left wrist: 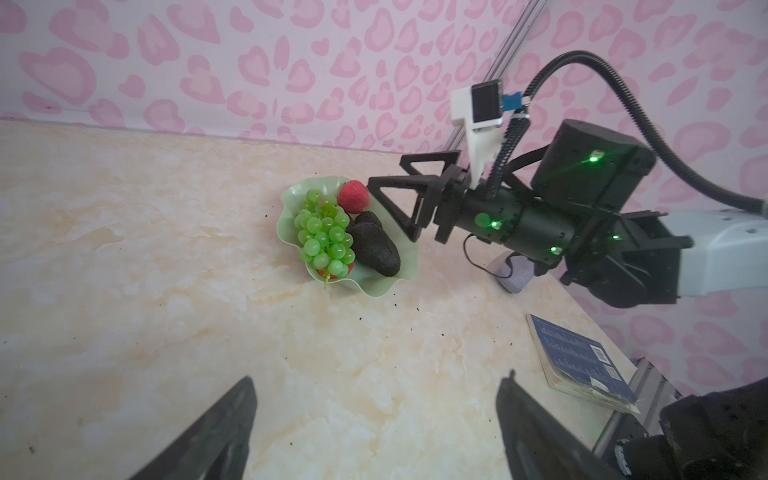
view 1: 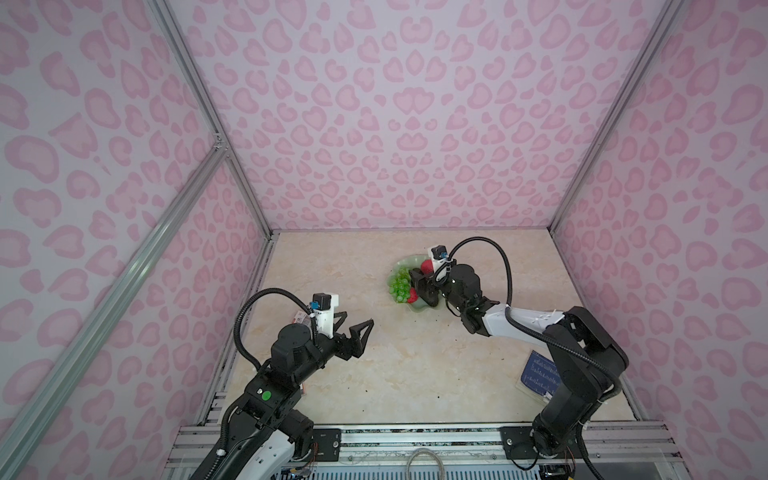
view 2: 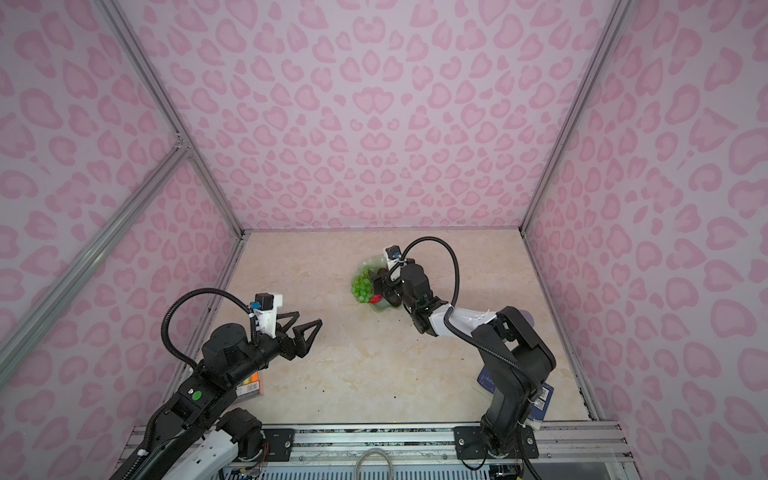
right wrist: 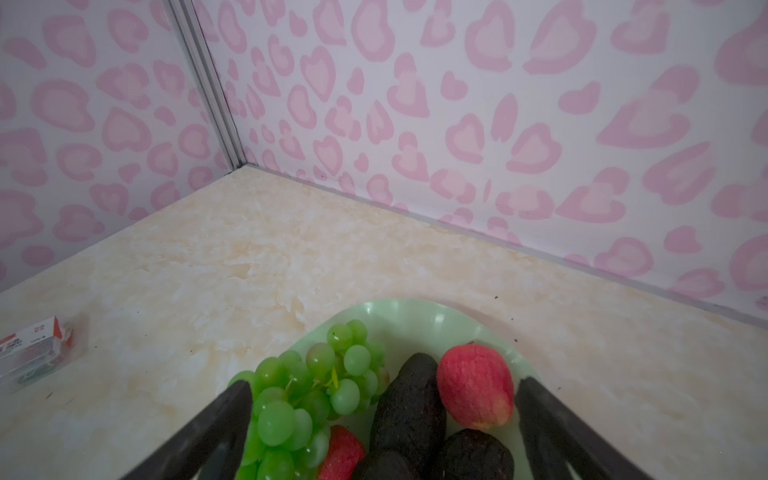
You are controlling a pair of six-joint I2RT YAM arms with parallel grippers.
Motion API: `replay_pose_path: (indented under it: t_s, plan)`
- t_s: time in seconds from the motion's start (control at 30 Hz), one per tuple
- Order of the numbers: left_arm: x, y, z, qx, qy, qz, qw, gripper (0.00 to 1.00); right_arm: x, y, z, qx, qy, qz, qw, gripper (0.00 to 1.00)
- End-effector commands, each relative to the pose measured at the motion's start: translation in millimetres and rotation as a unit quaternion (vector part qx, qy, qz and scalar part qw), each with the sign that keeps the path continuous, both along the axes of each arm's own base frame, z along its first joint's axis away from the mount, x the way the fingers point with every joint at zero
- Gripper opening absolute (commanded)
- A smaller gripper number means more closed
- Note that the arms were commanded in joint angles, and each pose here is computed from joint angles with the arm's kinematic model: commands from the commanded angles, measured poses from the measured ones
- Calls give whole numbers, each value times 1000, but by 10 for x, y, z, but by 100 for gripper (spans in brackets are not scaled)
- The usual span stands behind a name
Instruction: Place and organize the fake fruits in the fruit bowl
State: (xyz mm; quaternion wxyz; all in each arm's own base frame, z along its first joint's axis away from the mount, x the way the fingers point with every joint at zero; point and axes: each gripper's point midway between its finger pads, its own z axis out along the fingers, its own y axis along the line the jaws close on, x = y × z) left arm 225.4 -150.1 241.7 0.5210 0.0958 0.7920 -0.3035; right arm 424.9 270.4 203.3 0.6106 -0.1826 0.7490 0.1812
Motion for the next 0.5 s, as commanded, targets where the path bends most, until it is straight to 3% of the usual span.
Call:
replay_pose_path:
  t_s: [0.0,0.1,0.23,0.37,0.47]
  plan:
    - [131,123,52,18,-27,44,999,93,-86,-270,96,-13,1,-32,999,99]
    - [315,385,46,48,-44,130,989,95,-189,-771,159,-37,7,-111,993,99]
    - [557,826,-89,114,-81,261,955,97,-389,-1495,86,-59,28,-207,976,99]
    - [774,1090,-349,166,-96,319,928,97,-623,-2185,95,-41,-7,-310,950,99]
    - [877,1341,-553,178,-107,353,912,97,-723,-2648,-19,-43,-13,-394,918,99]
